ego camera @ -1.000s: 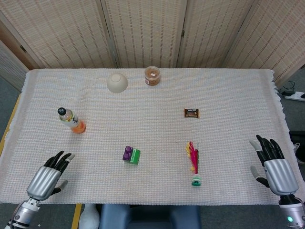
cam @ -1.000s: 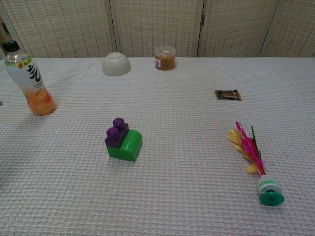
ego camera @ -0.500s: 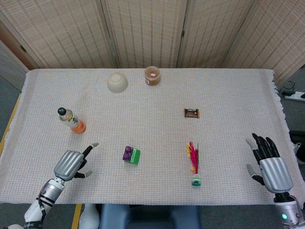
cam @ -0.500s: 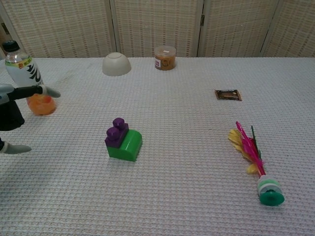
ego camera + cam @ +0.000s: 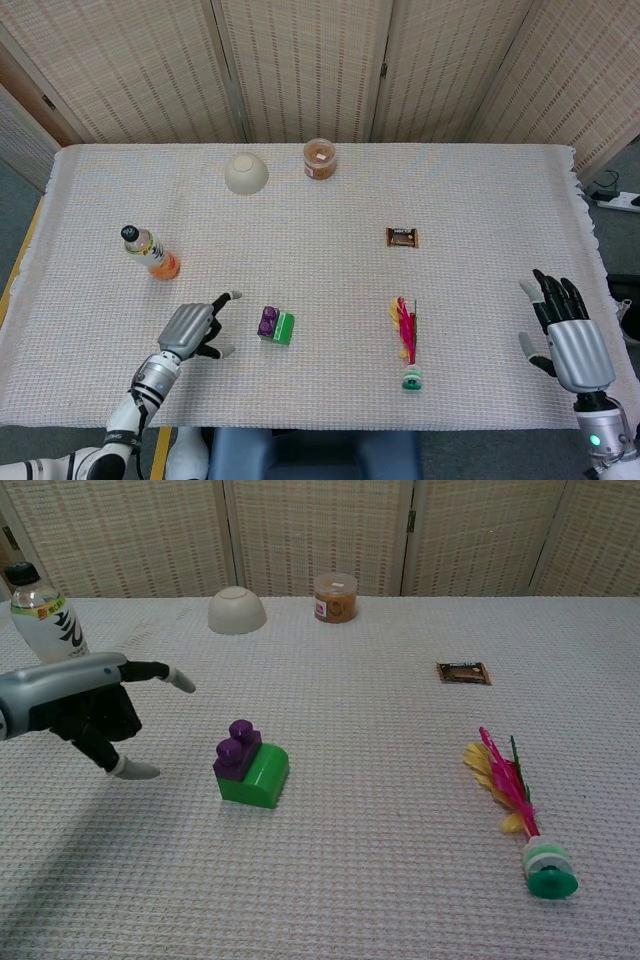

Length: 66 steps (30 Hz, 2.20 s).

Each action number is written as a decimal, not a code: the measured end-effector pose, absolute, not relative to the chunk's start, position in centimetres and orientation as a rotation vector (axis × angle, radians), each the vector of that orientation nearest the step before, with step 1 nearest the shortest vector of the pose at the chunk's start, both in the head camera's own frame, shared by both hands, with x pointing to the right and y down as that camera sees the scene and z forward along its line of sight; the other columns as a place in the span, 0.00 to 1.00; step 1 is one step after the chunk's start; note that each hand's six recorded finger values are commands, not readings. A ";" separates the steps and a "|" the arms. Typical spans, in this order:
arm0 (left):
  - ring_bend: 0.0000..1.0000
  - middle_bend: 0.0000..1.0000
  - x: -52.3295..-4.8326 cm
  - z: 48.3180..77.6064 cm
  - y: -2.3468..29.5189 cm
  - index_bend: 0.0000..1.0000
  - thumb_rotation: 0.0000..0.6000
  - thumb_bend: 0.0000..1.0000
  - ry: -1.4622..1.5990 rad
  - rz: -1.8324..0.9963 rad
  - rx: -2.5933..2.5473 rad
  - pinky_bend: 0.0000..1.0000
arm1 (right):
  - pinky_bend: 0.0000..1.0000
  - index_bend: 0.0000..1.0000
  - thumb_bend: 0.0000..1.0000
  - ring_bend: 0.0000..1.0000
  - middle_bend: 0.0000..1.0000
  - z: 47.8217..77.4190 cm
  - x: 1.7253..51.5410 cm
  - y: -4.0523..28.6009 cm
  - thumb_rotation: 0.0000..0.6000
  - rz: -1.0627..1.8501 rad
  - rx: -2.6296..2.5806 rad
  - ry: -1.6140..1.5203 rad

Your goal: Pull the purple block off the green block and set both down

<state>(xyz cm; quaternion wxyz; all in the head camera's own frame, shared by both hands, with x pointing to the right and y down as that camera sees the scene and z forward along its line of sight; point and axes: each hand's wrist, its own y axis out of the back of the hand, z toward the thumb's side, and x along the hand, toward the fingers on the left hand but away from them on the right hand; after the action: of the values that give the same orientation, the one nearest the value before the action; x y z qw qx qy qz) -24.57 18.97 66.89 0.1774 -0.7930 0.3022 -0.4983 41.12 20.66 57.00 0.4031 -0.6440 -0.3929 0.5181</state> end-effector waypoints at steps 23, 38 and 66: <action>1.00 1.00 -18.5 70.0 18.3 0.31 1.00 0.24 0.894 -1.404 -2.237 1.00 | 0.00 0.00 0.45 0.00 0.00 56.9 41.8 20.4 1.00 1.318 -1.656 -1.009; 1.00 1.00 -18.5 70.9 18.4 0.36 1.00 0.26 0.852 -1.429 -2.225 1.00 | 0.00 0.00 0.45 0.00 0.00 57.0 41.7 20.4 1.00 1.321 -1.652 -1.005; 1.00 1.00 -18.1 69.6 18.1 0.71 1.00 0.39 1.043 -1.296 -2.290 1.00 | 0.00 0.00 0.45 0.00 0.00 57.7 41.2 20.7 1.00 1.317 -1.719 -0.992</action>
<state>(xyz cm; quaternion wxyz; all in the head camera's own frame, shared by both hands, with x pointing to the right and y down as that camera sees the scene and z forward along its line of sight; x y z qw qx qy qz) -18.13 18.08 69.59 0.1551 -0.7993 0.3641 -0.4522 41.20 20.71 57.74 0.3708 -0.6704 -0.3868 0.5133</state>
